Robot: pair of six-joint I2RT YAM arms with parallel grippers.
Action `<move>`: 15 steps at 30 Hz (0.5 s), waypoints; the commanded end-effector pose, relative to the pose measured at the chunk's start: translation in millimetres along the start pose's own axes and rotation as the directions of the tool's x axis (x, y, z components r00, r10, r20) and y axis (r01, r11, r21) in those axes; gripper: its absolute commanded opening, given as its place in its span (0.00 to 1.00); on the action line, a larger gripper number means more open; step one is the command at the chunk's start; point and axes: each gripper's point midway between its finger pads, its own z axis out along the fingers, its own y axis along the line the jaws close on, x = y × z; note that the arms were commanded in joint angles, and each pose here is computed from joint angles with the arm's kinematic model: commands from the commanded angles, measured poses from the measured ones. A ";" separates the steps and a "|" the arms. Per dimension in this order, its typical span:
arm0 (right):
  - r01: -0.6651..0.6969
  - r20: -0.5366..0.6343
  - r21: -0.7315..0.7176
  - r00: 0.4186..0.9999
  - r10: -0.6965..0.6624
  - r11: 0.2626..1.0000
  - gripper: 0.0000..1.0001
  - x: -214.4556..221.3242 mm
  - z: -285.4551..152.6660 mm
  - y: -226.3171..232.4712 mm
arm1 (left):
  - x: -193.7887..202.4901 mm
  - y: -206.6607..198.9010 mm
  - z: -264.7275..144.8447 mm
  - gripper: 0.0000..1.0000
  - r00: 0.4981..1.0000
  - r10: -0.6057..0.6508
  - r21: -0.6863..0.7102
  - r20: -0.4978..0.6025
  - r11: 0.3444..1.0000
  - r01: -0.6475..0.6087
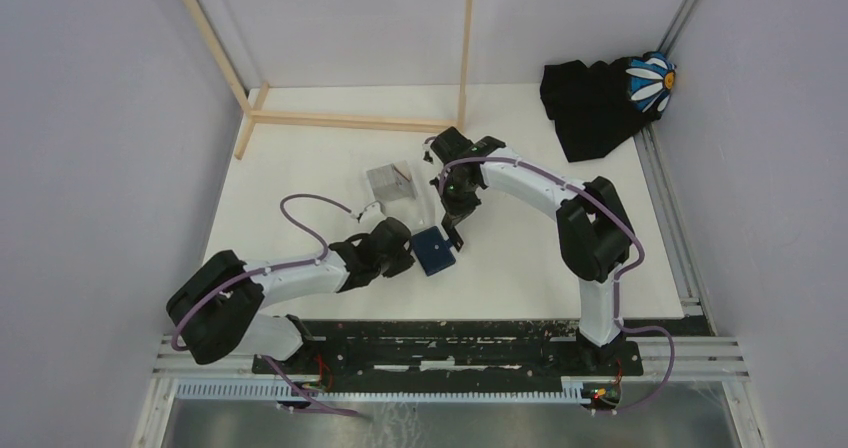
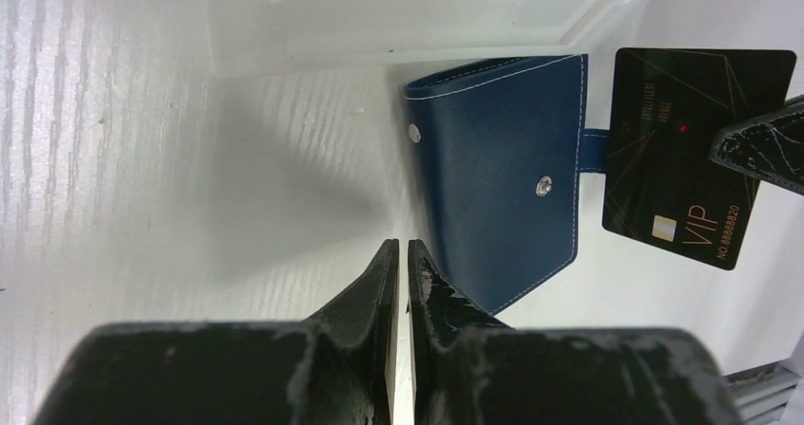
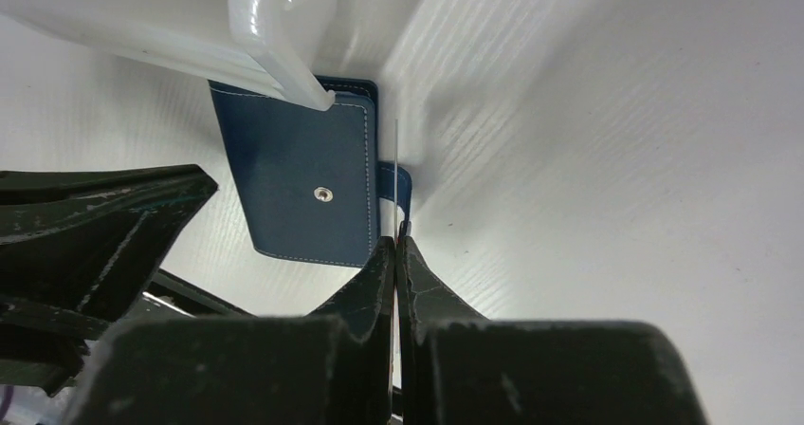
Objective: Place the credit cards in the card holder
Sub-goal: Open the card holder at the center of the board.
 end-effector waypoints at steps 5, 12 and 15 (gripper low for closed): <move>-0.080 -0.005 -0.133 0.997 0.080 0.988 0.01 -5.3 10.7 5.6 | -10.8 -19.2 2.4 0.13 0.999 0.038 0.038 0.037 0.999 -0.039; -0.115 -0.017 -0.161 0.993 0.114 0.980 0.01 -1.2 17.0 0.0 | -9.8 -18.1 5.0 0.13 0.999 0.041 0.029 0.034 0.999 -0.042; -0.134 -0.031 -0.186 0.991 0.131 0.973 0.01 1.0 20.1 -0.3 | -9.2 -17.9 6.0 0.13 0.999 0.041 0.026 0.031 0.999 -0.042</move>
